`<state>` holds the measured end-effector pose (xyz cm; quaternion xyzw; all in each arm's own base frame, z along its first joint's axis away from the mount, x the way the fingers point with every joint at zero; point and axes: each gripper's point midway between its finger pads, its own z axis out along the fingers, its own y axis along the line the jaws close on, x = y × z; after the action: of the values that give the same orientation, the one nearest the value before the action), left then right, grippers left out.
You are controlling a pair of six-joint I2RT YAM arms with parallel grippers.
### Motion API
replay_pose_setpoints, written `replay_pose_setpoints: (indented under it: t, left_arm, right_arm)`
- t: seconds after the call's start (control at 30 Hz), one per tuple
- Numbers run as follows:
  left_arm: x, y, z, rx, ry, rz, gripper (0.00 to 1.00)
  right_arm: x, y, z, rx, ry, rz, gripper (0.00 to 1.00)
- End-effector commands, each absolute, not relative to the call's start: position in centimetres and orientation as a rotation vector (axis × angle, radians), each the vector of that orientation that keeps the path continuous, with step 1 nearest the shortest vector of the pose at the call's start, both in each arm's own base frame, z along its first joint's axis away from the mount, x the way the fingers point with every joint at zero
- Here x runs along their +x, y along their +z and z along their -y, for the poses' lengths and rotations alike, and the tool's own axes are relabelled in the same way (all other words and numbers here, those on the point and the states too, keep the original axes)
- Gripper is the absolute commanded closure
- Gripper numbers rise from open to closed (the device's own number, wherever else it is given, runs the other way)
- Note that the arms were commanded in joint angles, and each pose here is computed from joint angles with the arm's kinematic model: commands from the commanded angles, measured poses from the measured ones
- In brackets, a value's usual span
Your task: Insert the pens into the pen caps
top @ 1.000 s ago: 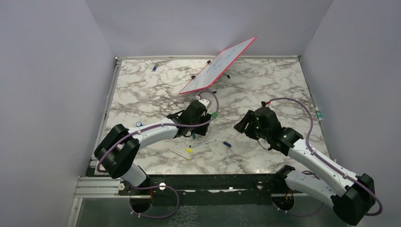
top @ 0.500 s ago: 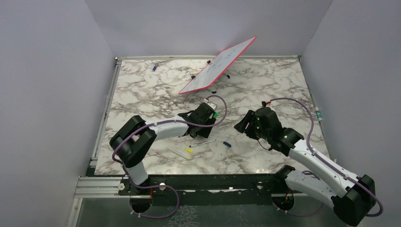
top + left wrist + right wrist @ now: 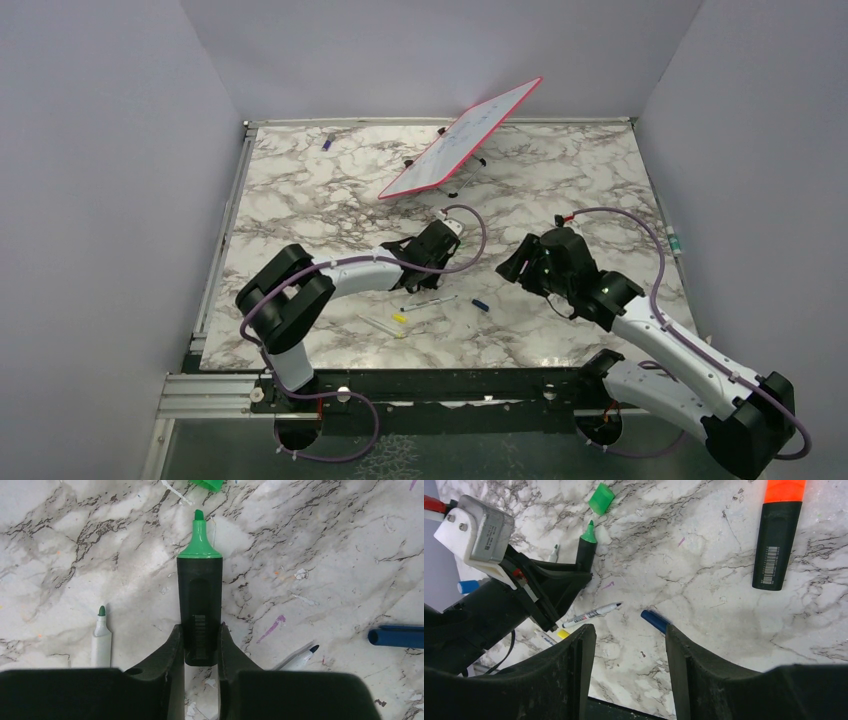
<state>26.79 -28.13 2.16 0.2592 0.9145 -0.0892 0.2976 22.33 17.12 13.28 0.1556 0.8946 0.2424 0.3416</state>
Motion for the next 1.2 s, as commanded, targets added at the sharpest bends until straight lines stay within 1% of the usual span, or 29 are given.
replay_pose_setpoints:
  t: [0.0, 0.07, 0.3, 0.47, 0.57, 0.7, 0.77, 1.17]
  left_arm:
    - [25.4, 1.2, 28.2, 0.715, -0.229, -2.479, 0.90]
    - [25.2, 2.4, 29.0, 0.711, -0.274, -2.453, 0.91]
    - [24.4, 6.5, 31.5, 0.657, -0.452, -2.354, 0.91]
    - [23.3, 9.8, 33.5, 0.621, -0.665, -2.264, 0.91]
    - [22.2, 11.2, 34.3, 0.619, -0.787, -2.224, 0.91]
    - [21.2, 12.4, 34.7, 0.623, -0.879, -2.190, 0.91]
    - [20.9, 12.9, 34.7, 0.622, -0.910, -2.171, 0.91]
    - [19.4, 14.2, 35.2, 0.630, -1.051, -2.108, 0.91]
  right_arm:
    - [22.0, 14.1, -16.7, 0.419, 0.636, -2.301, 0.42]
    - [21.8, 14.2, -16.5, 0.420, 0.644, -2.291, 0.43]
    - [21.0, 15.1, -17.2, 0.381, 0.732, -2.274, 0.42]
    - [20.5, 15.9, -18.4, 0.359, 0.837, -2.255, 0.41]
    - [20.6, 16.9, -19.0, 0.361, 0.902, -2.223, 0.38]
    - [20.7, 18.5, -20.1, 0.352, 1.001, -2.175, 0.32]
    - [21.1, 19.1, -20.5, 0.359, 1.032, -2.146, 0.31]
    - [22.9, 17.3, -23.9, 0.318, 1.104, -2.225, 0.31]
